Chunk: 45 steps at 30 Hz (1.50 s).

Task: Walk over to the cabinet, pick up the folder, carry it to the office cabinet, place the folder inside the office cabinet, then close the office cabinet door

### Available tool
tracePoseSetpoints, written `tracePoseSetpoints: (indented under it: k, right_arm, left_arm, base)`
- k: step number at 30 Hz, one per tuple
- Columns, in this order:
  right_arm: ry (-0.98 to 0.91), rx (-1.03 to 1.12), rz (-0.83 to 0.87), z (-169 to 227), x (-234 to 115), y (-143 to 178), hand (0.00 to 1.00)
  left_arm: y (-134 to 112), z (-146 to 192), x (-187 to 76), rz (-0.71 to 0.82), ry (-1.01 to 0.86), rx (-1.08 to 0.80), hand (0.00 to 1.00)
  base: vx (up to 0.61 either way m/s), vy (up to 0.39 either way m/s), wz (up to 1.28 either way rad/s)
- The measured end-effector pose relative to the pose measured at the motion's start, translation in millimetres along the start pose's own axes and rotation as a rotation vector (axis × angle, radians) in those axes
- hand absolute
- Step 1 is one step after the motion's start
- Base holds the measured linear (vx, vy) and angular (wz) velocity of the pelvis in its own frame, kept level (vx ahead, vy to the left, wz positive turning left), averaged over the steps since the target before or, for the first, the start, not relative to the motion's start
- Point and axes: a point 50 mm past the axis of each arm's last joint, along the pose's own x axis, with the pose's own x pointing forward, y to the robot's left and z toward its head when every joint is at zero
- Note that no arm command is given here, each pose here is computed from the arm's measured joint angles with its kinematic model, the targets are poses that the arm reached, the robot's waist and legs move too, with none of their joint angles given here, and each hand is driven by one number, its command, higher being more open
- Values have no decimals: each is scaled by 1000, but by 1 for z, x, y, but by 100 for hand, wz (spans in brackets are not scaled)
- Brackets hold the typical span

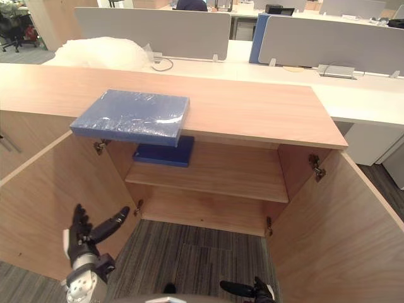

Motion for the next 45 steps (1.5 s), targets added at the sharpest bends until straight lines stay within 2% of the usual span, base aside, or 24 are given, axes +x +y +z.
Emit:
tracePoseSetpoints:
  k: [5,10,13,22,26,29,34,45]
  right_arm:
    - [-8,-15,-8,1,-1,7,100]
    - [-19,-34,-16,4,-1,10,100]
    - [-39,-126,-5,5,-1,12,100]
    - [-16,-206,-12,3,2,6,100]
    - [2,-227,-24,1,3,0,100]
    - [3,-232,-29,2,4,-4,100]
    - [3,-235,-21,2,4,-7,100]
    - [4,-219,-17,3,5,-8,100]
  left_arm:
    - [18,56,-5,223,-300,151,100]
    - [31,73,-9,409,-410,290,100]
    - [29,78,-5,458,-442,384,100]
    - [6,103,4,438,-601,532,100]
    - [3,99,10,394,-584,576,100]
    - [5,80,21,339,-522,664,100]
    - [8,68,28,295,-478,733,100]
    - [18,79,45,277,-541,864,100]
  base:
    - [37,-17,-6]
    - [-15,-5,-20]
    - [-25,-13,-16]
    - [-5,-4,-13]
    - [-12,3,-5]
    - [-24,3,-1]
    - [-54,11,-2]
    - [-20,2,-1]
